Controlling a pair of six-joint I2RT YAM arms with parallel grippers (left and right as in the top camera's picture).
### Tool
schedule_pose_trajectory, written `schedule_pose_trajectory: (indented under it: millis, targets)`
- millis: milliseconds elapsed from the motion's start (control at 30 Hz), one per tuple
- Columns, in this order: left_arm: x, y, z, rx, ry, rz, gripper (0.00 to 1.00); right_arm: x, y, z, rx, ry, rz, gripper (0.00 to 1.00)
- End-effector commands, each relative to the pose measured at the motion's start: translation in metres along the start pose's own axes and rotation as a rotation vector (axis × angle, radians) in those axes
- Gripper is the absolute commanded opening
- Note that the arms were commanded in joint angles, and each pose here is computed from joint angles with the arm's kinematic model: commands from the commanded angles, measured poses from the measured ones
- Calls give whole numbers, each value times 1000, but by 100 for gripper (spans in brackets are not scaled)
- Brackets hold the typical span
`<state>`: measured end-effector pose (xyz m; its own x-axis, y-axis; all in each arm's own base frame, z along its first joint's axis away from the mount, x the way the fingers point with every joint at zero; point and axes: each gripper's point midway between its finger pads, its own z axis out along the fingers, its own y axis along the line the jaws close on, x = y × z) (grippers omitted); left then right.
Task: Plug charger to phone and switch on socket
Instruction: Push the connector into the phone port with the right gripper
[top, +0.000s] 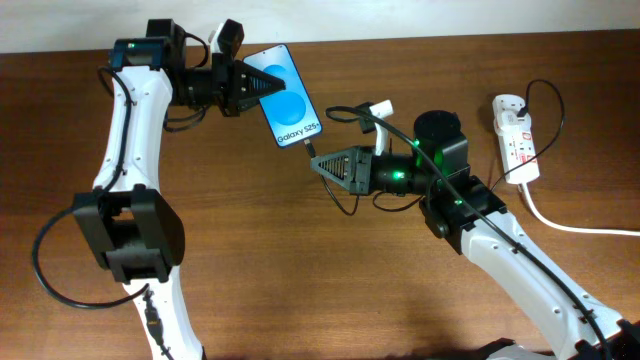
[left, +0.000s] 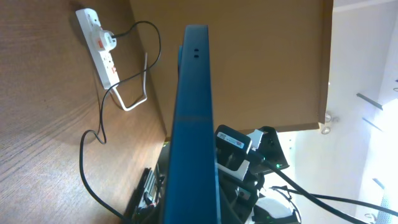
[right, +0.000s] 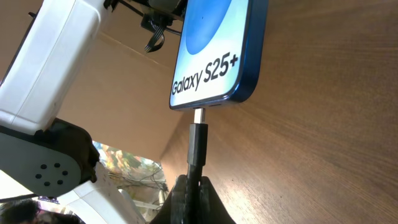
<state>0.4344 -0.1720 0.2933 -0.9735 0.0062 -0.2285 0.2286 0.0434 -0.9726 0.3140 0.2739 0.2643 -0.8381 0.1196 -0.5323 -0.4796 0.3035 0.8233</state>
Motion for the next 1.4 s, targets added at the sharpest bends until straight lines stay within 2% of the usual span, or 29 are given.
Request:
schedule_pose_trajectory:
  millis: [0,800,1367]
  targets:
    - [-1,-14,-2,46,-10,11,0,1,2,0,-15,11,-8,4]
    - [11,-18,28,60,61,-12,0,-2,-8,3,21,-10,2,4]
    - [17,-18,39,58,86,-4,0,-30,-21,-11,73,-121,-28,4]
